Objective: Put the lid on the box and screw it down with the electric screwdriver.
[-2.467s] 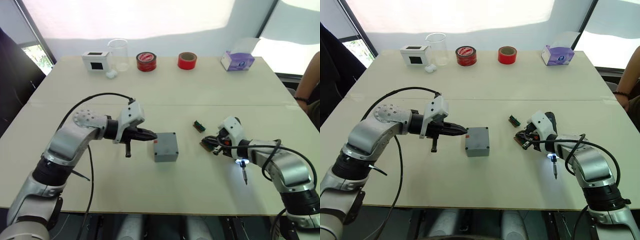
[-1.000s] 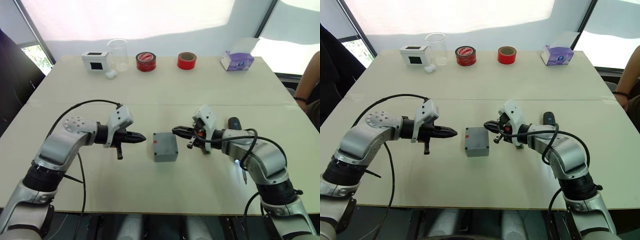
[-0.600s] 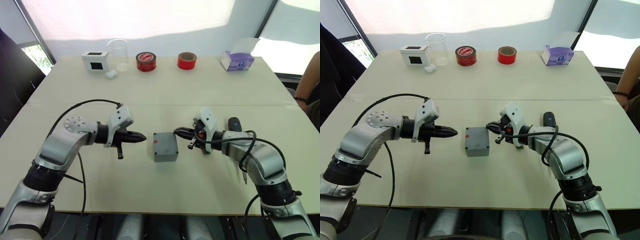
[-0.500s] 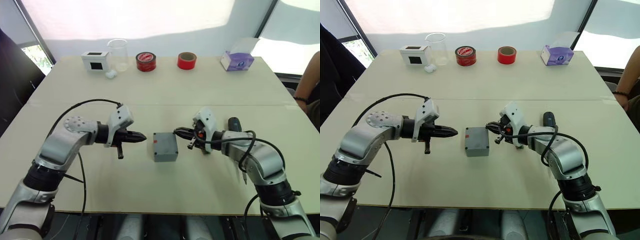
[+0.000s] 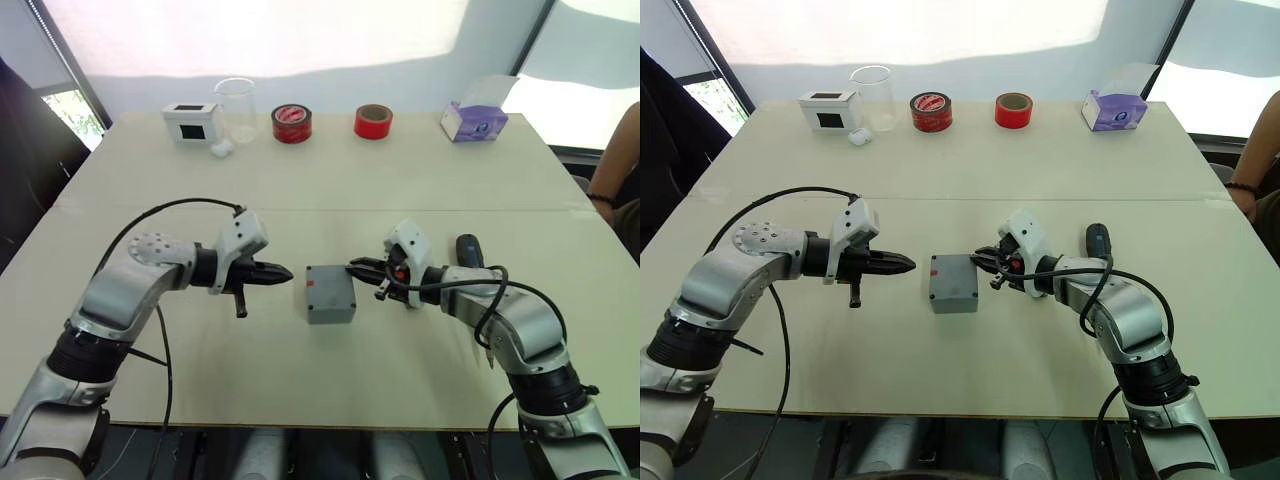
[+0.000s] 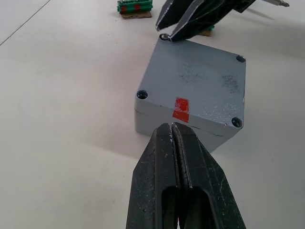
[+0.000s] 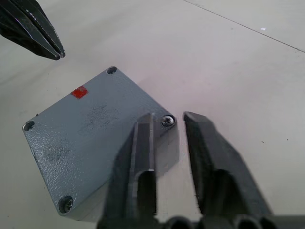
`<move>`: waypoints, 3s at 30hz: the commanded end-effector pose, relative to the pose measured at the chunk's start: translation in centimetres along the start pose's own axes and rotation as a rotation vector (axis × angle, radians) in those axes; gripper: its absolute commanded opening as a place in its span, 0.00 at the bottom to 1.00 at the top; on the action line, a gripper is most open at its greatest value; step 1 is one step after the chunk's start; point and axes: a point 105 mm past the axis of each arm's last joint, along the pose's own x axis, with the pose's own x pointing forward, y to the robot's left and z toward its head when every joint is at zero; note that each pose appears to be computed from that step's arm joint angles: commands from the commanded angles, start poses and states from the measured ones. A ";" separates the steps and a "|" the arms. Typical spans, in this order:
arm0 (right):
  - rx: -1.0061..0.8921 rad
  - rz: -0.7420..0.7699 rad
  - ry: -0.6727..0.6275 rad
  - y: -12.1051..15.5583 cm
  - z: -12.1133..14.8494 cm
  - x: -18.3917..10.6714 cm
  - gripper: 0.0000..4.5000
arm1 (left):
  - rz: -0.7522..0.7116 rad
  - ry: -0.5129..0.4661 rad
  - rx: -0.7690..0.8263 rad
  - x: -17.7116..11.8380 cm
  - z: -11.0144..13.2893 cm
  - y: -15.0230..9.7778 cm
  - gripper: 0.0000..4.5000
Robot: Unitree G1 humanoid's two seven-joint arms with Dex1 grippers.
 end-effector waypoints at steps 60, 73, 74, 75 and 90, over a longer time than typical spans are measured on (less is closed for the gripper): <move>0.604 -0.372 0.768 -8.7 -6.3 -13.1 0.39 | -0.034 -0.081 0.197 0.1 4.2 -2.4 0.00; 0.358 -0.487 0.056 -14.7 7.2 -11.0 0.39 | -0.024 -0.067 0.170 -0.3 3.8 -0.8 0.00; 0.339 -0.463 -0.051 -14.4 8.7 -10.6 0.39 | -0.025 -0.065 0.167 -0.3 3.7 -0.8 0.00; 0.274 -0.424 -0.238 -13.4 11.1 -9.9 0.39 | -0.029 -0.062 0.163 -0.3 3.6 -0.6 0.00; 0.042 -0.089 -0.734 0.9 12.8 -4.4 0.39 | -0.102 -0.022 0.168 2.0 3.0 -0.9 0.00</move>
